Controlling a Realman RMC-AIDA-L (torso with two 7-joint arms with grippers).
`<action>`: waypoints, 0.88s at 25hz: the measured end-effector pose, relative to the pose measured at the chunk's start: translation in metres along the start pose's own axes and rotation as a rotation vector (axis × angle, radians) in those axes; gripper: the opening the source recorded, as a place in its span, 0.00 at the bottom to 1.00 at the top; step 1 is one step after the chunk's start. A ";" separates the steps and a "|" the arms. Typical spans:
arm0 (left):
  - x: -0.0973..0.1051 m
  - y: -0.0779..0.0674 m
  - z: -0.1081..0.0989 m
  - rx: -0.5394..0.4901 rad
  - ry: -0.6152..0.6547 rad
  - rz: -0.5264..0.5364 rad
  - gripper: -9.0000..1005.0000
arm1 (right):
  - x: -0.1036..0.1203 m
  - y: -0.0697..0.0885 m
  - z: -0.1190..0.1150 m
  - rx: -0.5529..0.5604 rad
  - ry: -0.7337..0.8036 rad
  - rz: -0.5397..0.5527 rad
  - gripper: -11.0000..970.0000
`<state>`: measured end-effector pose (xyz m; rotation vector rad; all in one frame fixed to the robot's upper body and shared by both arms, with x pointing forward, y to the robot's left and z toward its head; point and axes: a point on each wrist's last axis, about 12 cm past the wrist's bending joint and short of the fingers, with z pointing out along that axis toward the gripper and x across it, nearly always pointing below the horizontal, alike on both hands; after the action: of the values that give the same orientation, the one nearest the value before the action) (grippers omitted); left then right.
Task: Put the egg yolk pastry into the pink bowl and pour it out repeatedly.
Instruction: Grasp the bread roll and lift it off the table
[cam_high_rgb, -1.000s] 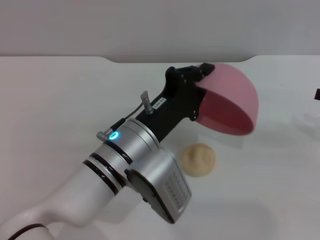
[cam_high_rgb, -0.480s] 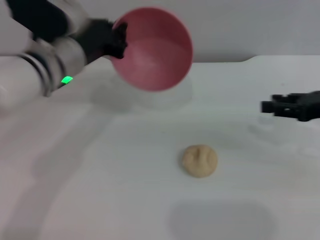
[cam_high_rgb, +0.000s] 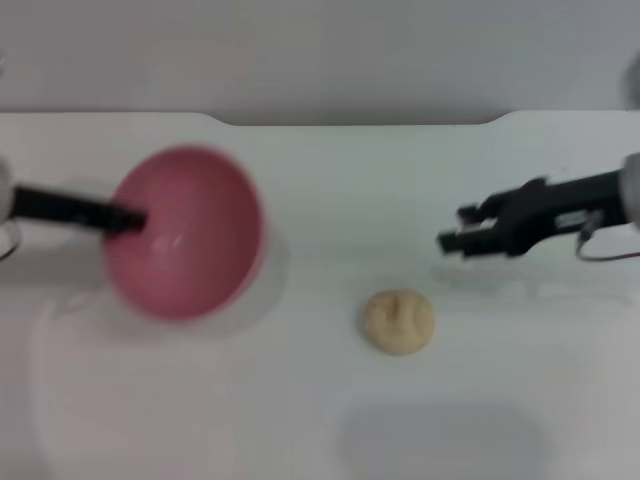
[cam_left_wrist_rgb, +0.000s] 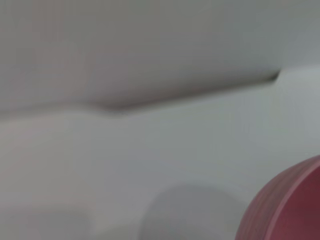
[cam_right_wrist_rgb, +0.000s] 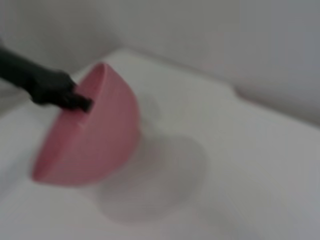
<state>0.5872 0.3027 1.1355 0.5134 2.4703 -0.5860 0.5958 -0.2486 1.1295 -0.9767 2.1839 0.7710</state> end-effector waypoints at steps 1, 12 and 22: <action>0.005 0.001 -0.005 -0.008 0.035 -0.012 0.01 | -0.001 0.002 0.008 -0.003 0.051 -0.014 0.62; 0.042 -0.023 -0.055 -0.081 0.223 -0.072 0.01 | -0.003 0.018 0.053 -0.027 0.266 -0.096 0.64; 0.034 -0.047 -0.034 -0.052 0.315 0.003 0.01 | 0.008 0.024 0.075 -0.025 0.271 -0.097 0.62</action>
<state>0.5246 0.2888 1.1547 0.6296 2.7717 -0.4676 0.5952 -0.1855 1.0820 -1.2525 2.3377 0.6526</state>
